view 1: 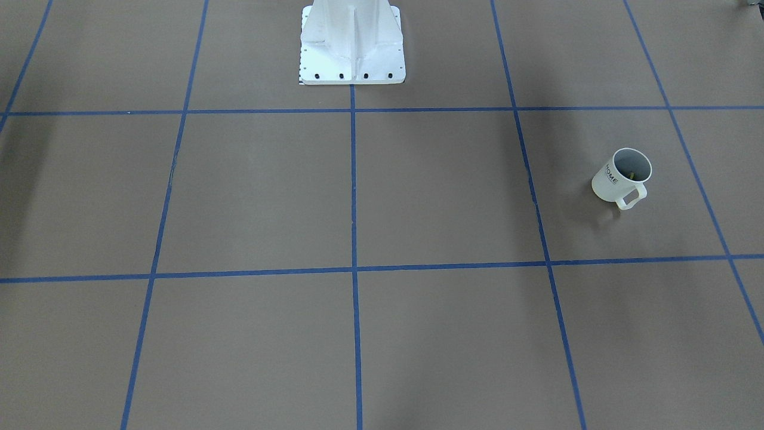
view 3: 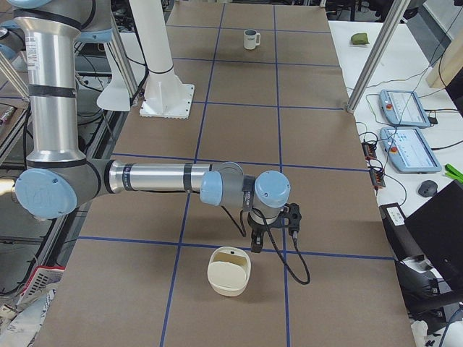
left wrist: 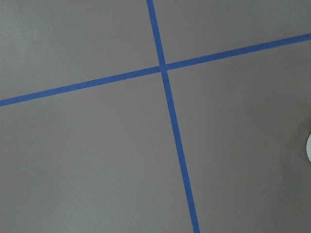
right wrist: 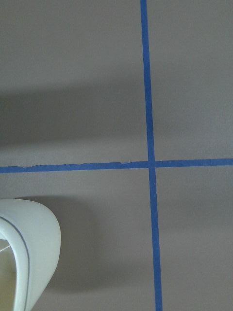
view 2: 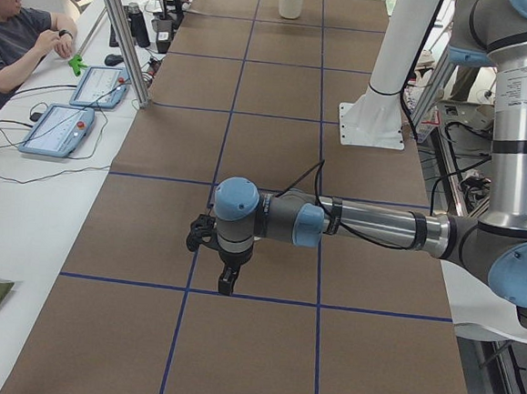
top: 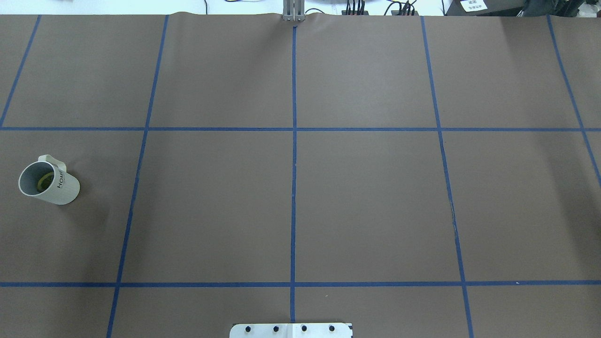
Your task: Left arm hands cup to right arm to dump lemon
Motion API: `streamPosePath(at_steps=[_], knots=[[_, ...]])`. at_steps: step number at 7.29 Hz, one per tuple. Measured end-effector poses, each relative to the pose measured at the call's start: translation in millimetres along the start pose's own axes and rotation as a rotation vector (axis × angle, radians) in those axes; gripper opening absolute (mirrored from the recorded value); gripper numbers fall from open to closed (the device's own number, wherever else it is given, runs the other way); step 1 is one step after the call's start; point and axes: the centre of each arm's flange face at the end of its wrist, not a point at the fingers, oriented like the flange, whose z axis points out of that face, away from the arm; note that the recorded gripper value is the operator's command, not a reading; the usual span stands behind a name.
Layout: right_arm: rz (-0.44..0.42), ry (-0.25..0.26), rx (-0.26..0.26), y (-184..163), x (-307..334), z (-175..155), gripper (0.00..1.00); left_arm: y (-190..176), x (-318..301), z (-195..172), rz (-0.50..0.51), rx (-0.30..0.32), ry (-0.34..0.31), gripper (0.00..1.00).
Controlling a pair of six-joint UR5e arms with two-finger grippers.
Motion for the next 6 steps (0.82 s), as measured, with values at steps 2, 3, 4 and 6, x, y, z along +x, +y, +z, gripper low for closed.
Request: streamPosePath(at_steps=[2,3,4,6], knots=[[-0.004,0.002,0.006,-3,-3,-3,1.0,0,1,-1,0.002,0.002,-0.001,1.0],[-0.007,0.002,0.009,-4,-5,-5,1.0,-2,2,-3,0.005,0.007,-0.003,1.0],[-0.011,0.001,0.015,-6,-7,-7,1.0,-4,4,-7,0.008,0.014,-0.005,1.0],[-0.037,-0.002,0.044,-15,-24,-22,1.0,-11,10,-18,0.029,0.038,-0.023,1.0]])
